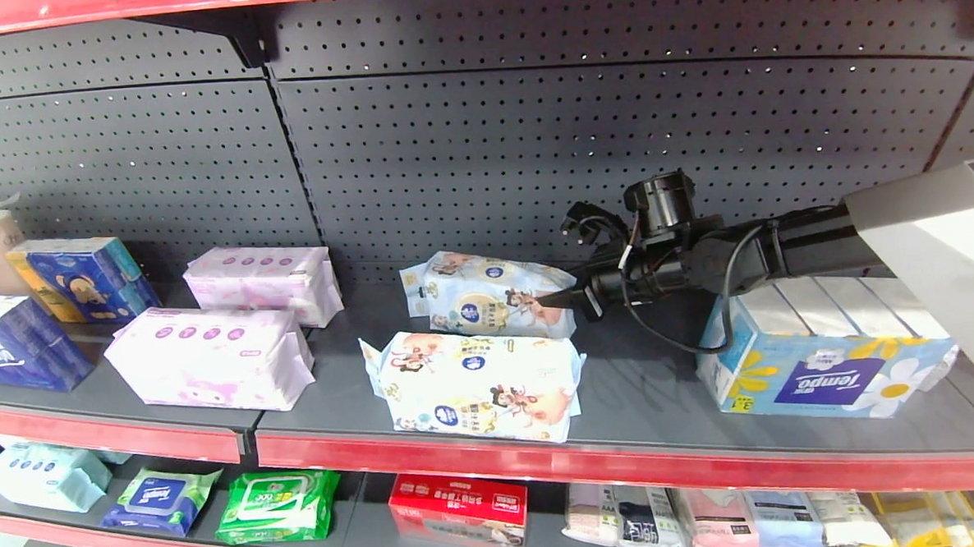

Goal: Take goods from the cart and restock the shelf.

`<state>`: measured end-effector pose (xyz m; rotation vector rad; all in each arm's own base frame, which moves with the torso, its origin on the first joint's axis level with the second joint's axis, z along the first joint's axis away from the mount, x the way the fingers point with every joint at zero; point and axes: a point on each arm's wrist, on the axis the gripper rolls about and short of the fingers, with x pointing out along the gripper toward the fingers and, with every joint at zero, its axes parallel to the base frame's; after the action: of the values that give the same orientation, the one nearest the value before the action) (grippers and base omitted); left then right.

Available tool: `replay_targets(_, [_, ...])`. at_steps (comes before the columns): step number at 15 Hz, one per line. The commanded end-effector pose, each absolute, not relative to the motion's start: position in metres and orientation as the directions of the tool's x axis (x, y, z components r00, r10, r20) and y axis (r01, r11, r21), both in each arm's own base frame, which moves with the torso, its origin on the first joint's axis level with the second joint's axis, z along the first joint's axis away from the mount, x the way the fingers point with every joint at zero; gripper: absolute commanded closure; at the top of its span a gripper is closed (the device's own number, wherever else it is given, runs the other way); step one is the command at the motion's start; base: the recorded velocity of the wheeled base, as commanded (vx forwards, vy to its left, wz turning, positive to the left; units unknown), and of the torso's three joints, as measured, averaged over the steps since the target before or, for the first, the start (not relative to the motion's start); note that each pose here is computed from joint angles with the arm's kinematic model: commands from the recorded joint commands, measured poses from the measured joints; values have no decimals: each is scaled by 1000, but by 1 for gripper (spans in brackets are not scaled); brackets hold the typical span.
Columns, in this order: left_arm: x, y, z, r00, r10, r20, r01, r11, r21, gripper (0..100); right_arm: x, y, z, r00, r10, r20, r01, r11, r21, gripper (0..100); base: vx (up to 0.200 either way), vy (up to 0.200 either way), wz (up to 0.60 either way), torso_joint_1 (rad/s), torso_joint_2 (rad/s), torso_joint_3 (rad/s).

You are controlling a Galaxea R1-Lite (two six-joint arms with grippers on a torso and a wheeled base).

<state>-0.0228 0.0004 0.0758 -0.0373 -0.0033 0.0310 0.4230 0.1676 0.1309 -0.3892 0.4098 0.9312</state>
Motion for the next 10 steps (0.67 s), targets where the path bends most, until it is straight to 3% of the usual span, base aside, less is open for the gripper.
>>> replay_targets(1, [-23,0,76,999,32,3,-32,999,-37,0,423,160,135,537,689,-487,-829,537,-155,100,0,0,0,0,0,0])
replay_targets(10, [-23,0,76,999,32,3,-32,999,-38,0,415,143,137,520,697,-494,-844,509,-170,100,0,0,0,0,0,0])
